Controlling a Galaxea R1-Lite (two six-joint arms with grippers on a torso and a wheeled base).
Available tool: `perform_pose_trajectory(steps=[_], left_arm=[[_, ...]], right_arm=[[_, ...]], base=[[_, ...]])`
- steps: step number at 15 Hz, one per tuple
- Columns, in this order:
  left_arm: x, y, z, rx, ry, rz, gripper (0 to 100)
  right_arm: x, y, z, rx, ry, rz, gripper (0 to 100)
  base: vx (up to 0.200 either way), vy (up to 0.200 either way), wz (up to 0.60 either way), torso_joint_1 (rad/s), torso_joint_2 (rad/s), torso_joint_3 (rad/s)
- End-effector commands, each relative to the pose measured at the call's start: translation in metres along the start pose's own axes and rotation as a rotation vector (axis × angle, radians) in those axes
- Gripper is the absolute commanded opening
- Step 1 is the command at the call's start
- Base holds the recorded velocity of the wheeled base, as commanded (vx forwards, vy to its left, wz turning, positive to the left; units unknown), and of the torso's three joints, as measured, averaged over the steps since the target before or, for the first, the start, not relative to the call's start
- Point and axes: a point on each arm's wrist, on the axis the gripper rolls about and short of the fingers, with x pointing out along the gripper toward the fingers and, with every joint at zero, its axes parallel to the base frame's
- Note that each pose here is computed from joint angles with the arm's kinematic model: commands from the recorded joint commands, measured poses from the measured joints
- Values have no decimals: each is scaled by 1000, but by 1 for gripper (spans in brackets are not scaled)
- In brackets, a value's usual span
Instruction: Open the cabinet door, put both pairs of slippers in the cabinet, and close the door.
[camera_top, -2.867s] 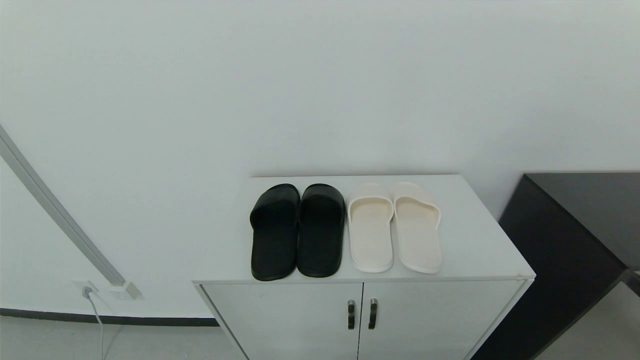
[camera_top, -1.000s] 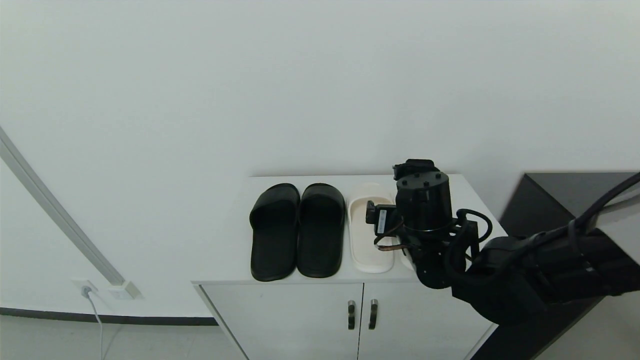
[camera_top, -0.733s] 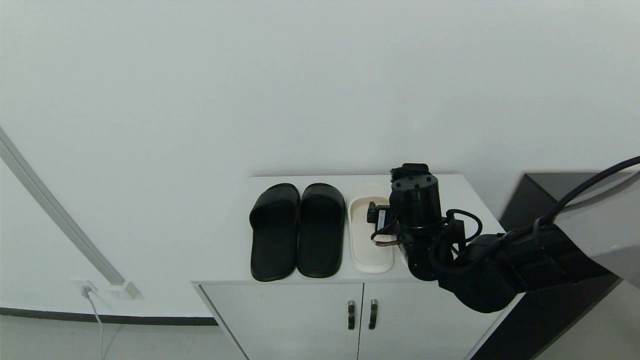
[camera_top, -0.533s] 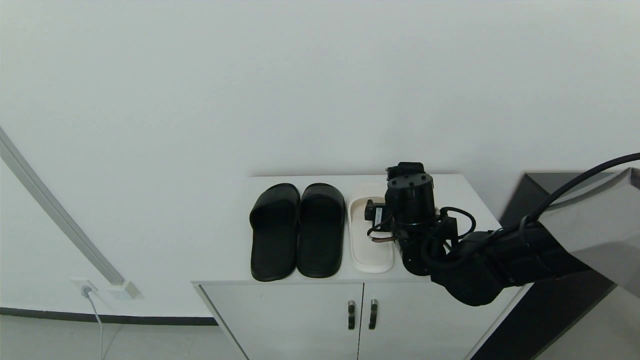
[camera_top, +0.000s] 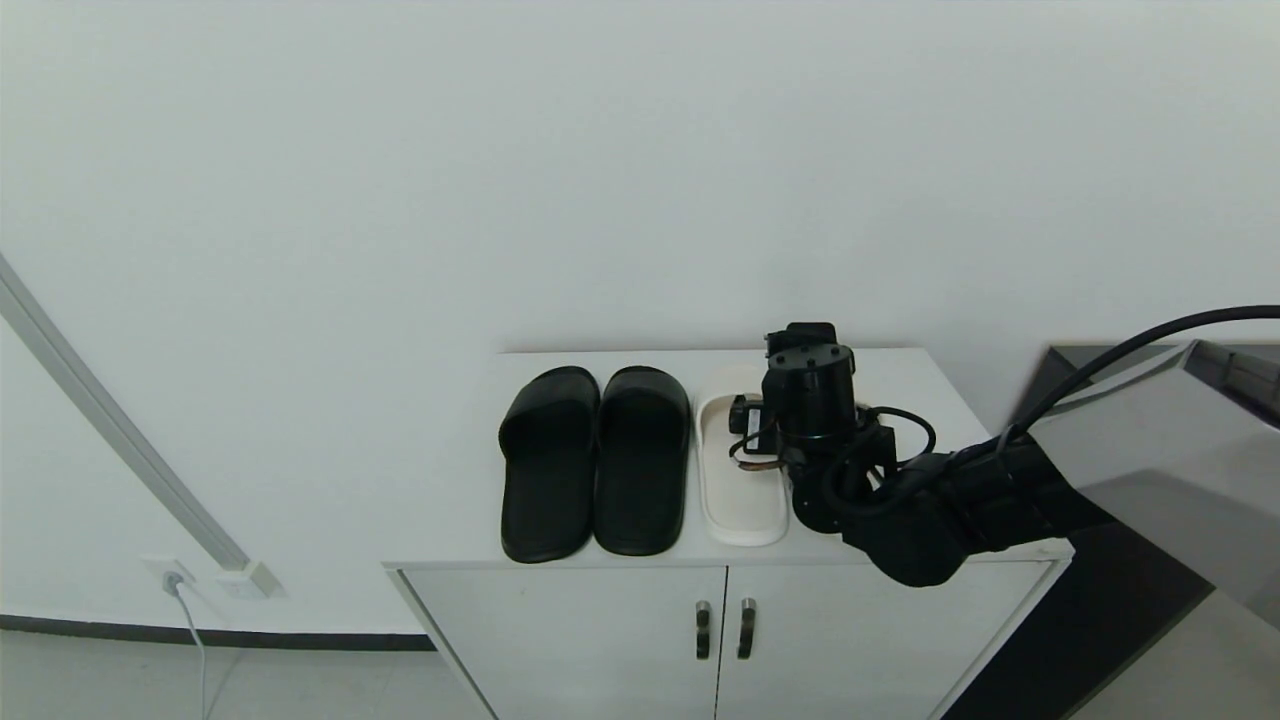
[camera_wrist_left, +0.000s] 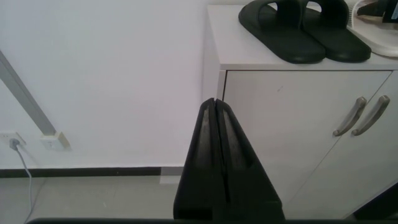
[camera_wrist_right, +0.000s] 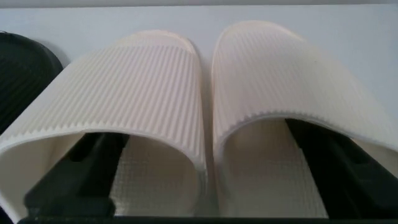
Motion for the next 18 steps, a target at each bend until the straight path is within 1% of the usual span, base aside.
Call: perform_pose_trajectory(steps=[1, 4, 10, 11, 12, 13, 15, 16, 18], left_arm=[[0, 0, 0, 0, 2, 0, 0], [0, 0, 0, 0, 2, 0, 0], [0, 0, 0, 0, 2, 0, 0], [0, 0, 0, 0, 2, 0, 0], [0, 0, 0, 0, 2, 0, 0], [0, 0, 0, 0, 2, 0, 0], [0, 0, 0, 0, 2, 0, 0], [0, 0, 0, 0, 2, 0, 0], [0, 0, 0, 0, 2, 0, 0]], right_arm=[[1, 1, 2, 6, -7, 0, 0], [1, 2, 2, -12, -8, 2, 0], [-5, 1, 9, -4, -19, 6, 0], [-13, -4, 16, -1, -27, 12, 0], [-25, -8, 20, -28, -23, 21, 0], [-40, -17, 25, -72, -28, 46, 0], [-66, -30, 33, -95, -66, 157, 0], [-79, -42, 35, -123, -70, 202, 0], [-108, -62, 39, -150, -62, 348, 0]], base=[[0, 0, 0, 0, 0, 0], [0, 0, 0, 0, 0, 0], [0, 0, 0, 0, 0, 0], [0, 0, 0, 0, 0, 0], [0, 0, 0, 0, 0, 0], [0, 0, 0, 0, 0, 0], [0, 0, 0, 0, 0, 0], [0, 0, 0, 0, 0, 0], [0, 0, 0, 0, 0, 0]])
